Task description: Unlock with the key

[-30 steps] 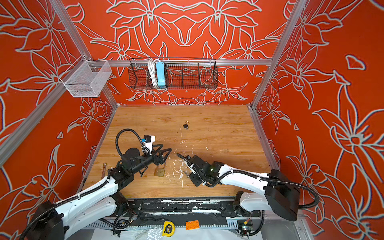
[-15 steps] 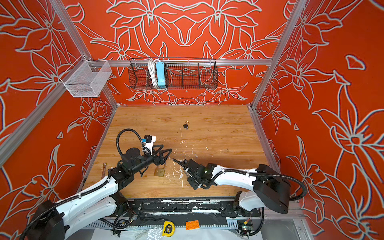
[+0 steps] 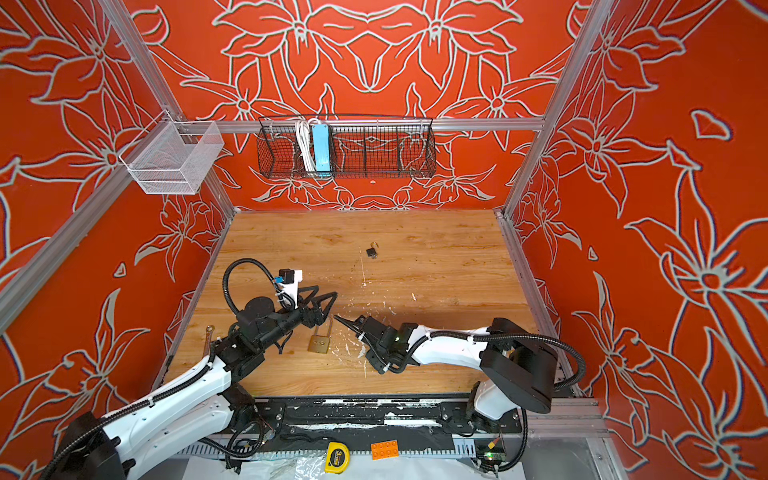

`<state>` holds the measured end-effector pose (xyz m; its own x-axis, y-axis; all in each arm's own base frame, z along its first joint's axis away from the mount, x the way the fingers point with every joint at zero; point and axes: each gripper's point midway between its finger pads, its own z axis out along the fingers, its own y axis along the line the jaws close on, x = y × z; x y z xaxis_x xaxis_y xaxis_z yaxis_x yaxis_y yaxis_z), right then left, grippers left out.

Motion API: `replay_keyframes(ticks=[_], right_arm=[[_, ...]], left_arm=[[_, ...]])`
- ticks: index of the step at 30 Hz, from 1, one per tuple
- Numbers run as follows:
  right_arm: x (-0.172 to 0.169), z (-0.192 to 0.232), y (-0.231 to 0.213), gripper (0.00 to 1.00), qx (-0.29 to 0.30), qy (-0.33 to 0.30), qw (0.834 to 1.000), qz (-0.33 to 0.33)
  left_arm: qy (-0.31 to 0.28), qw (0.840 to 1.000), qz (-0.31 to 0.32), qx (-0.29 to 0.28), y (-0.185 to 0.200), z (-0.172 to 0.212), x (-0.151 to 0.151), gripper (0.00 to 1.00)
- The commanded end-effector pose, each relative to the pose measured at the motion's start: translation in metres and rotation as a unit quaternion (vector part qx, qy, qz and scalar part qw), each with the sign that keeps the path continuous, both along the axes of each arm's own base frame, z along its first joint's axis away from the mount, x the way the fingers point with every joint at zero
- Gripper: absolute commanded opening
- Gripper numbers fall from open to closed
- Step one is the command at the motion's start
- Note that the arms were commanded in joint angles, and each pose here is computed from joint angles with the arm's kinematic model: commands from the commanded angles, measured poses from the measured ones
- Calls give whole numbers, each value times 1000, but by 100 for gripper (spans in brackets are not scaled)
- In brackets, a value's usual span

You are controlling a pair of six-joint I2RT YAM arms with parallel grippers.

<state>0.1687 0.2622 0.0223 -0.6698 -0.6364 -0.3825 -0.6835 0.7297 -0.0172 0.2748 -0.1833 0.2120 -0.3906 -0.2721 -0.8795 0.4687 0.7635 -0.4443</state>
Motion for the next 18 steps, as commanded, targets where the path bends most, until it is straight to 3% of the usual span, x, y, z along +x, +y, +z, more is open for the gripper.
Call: replay_keyframes(ticks=[1, 5, 11, 18], right_arm=[[5, -4, -2, 40, -19, -12, 1000, -6], [4, -5, 0, 27, -21, -7, 1000, -3], [4, -1, -4, 18, -23, -11, 1000, -4], [8, 13, -6, 0, -21, -28, 999, -1]], left_arm=[[6, 1000, 18, -5, 8, -4, 1, 82], [8, 1000, 20, -7, 9, -5, 1, 82], [10, 1000, 20, -9, 10, -6, 2, 82], [12, 1000, 18, -11, 9, -7, 2, 83]])
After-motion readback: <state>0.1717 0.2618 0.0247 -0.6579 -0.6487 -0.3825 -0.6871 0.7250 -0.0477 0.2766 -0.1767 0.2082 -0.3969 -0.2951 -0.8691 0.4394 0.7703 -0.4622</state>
